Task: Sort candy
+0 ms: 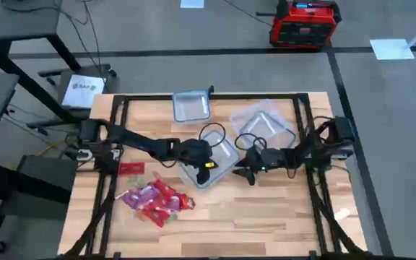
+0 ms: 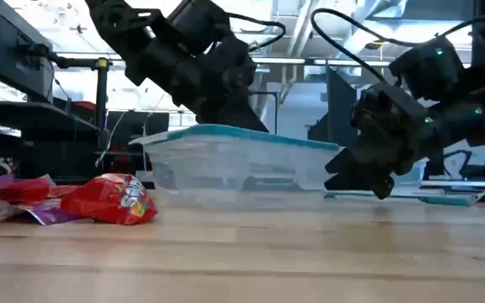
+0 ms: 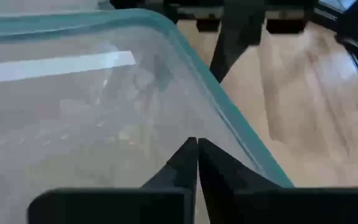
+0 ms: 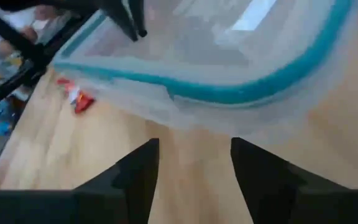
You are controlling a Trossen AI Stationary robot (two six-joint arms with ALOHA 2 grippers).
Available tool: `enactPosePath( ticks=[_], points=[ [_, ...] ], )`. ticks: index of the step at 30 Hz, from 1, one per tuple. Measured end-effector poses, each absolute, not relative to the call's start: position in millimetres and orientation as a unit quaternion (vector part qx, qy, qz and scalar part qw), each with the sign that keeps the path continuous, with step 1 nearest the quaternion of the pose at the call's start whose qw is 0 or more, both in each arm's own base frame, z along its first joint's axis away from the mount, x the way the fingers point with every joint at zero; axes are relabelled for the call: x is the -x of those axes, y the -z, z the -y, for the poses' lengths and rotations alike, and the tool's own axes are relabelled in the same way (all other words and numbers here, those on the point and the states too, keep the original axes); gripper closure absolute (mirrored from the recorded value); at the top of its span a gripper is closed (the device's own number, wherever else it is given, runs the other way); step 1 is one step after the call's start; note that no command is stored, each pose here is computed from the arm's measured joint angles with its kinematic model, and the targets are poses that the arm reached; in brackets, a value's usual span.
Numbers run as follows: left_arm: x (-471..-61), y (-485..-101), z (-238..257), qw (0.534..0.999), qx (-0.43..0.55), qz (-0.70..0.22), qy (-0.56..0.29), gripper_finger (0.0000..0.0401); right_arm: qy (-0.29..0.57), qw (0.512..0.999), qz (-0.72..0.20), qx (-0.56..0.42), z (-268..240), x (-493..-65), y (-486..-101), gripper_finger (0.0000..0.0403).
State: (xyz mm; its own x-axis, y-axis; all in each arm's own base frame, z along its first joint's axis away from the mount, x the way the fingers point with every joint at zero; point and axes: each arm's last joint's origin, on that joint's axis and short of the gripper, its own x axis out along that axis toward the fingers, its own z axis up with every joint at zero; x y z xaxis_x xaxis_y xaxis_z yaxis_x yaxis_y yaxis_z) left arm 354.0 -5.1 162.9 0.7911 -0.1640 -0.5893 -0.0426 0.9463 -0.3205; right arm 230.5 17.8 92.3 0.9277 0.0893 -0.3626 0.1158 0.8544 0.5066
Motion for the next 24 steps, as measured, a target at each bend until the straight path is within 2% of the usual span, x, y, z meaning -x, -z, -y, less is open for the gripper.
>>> enactPosePath(
  ticks=[3, 7, 14, 19, 24],
  points=[
    [-349.7, -163.0, 11.1, 0.924, 0.151, -0.344, 0.072, 0.0401, -0.030, 0.945, -0.188, -0.264, -28.0, -229.7, -97.3, 0.0218],
    [-349.3, -163.0, 16.4, 0.923, 0.145, -0.346, 0.085, 0.0401, -0.061, 0.953, -0.189, -0.229, -42.7, -231.7, -99.8, 0.0218],
    [-354.8, -169.1, 16.7, 0.938, 0.148, -0.300, 0.088, 0.0401, -0.030, 0.963, -0.205, -0.172, -58.1, -252.7, -95.4, 0.0218],
    [-355.0, -166.8, 17.3, 0.936, 0.150, -0.305, 0.086, 0.0401, 0.001, 0.971, -0.176, -0.163, -56.2, -257.6, -100.0, 0.0218],
    [-354.2, -166.1, 17.7, 0.936, 0.143, -0.310, 0.087, 0.0401, -0.010, 0.976, -0.141, -0.163, -57.0, -259.3, -106.6, 0.0218]
  ],
)
